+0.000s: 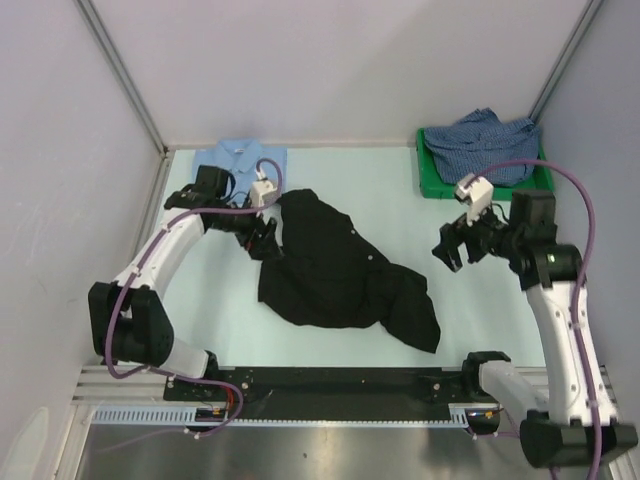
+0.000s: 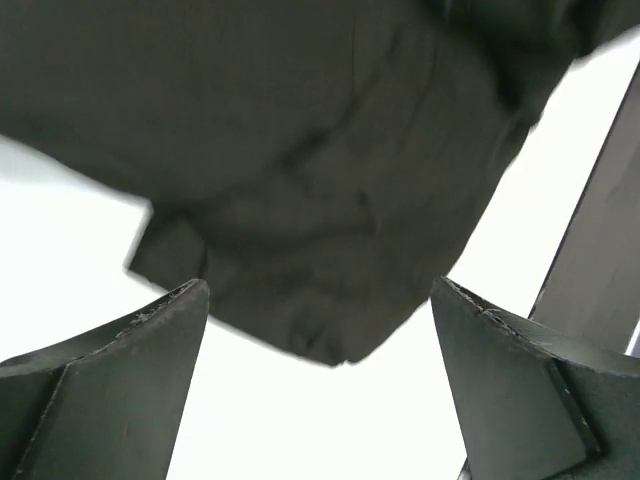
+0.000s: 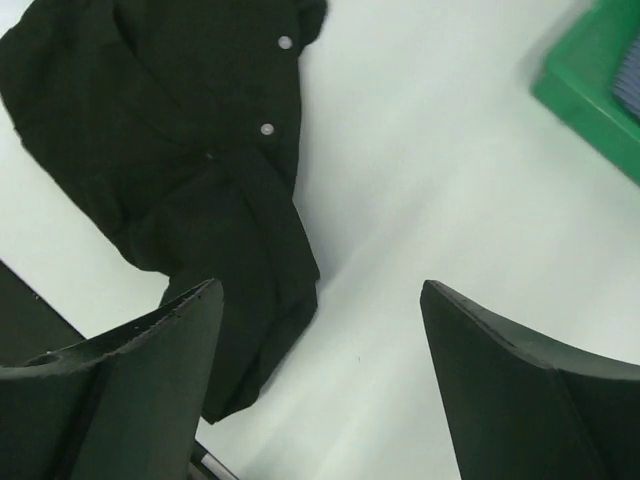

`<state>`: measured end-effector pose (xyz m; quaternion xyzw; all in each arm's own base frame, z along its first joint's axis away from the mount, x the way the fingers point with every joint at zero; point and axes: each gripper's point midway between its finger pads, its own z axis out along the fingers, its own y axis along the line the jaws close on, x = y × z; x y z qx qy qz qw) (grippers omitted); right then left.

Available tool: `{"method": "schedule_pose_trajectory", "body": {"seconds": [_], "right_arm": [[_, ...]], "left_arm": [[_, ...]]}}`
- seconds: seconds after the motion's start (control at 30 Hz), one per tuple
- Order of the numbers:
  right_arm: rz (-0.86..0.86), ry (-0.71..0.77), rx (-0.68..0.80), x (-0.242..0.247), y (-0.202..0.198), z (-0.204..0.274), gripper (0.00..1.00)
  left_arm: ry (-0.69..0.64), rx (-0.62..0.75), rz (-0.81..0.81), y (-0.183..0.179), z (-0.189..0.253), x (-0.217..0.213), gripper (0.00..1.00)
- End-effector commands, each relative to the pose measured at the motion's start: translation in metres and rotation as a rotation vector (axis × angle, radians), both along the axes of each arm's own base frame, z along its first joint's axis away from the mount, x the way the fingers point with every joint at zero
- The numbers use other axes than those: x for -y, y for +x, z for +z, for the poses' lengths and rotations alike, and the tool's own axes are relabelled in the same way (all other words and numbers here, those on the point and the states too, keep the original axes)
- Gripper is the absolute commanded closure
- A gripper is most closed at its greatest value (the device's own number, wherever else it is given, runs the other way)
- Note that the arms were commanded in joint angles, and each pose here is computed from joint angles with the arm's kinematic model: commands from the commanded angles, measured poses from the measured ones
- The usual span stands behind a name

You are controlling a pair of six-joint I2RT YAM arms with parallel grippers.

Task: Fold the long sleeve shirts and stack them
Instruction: Flatten the shirt out

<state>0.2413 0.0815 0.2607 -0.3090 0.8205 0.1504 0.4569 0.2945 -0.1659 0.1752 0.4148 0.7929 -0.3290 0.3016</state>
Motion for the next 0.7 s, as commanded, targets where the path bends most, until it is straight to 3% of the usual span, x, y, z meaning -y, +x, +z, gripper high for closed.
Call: {"method": "schedule_pose_trajectory", "body": {"seconds": [0.0,0.17,0.3,0.53,0.63,0.67], "right_arm": [[0.217,0.034,-0.076,-0.046,0.025,-0.009,0.19],[0.403,0.010,-0.229,-0.109,0.026,-0.056,0.21],[0.522,-0.030,-0.221,-0.147,0.026,-0.081,0.21],[0.557,-0.135,-0.331,-0.139,0.013,-0.146,0.29],[0.575,-0.158,-0.375,-0.134,0.003,-0.168,0.33],[0.574,-0.174,-0.376,-0.131,0.002,-0.173,0.40]], "left_arm": [[0.168,0.083,-0.140,-0.018,-0.039,-0.029,0.03],[0.283,-0.016,-0.069,0.001,-0.094,-0.052,0.05],[0.307,-0.106,-0.021,0.005,-0.118,-0.054,0.10],[0.274,-0.280,0.048,-0.013,-0.146,-0.048,0.26],[0.223,-0.362,0.071,-0.017,-0.150,-0.039,0.47],[0.206,-0.373,0.082,-0.014,-0.147,-0.037,0.69]]}}
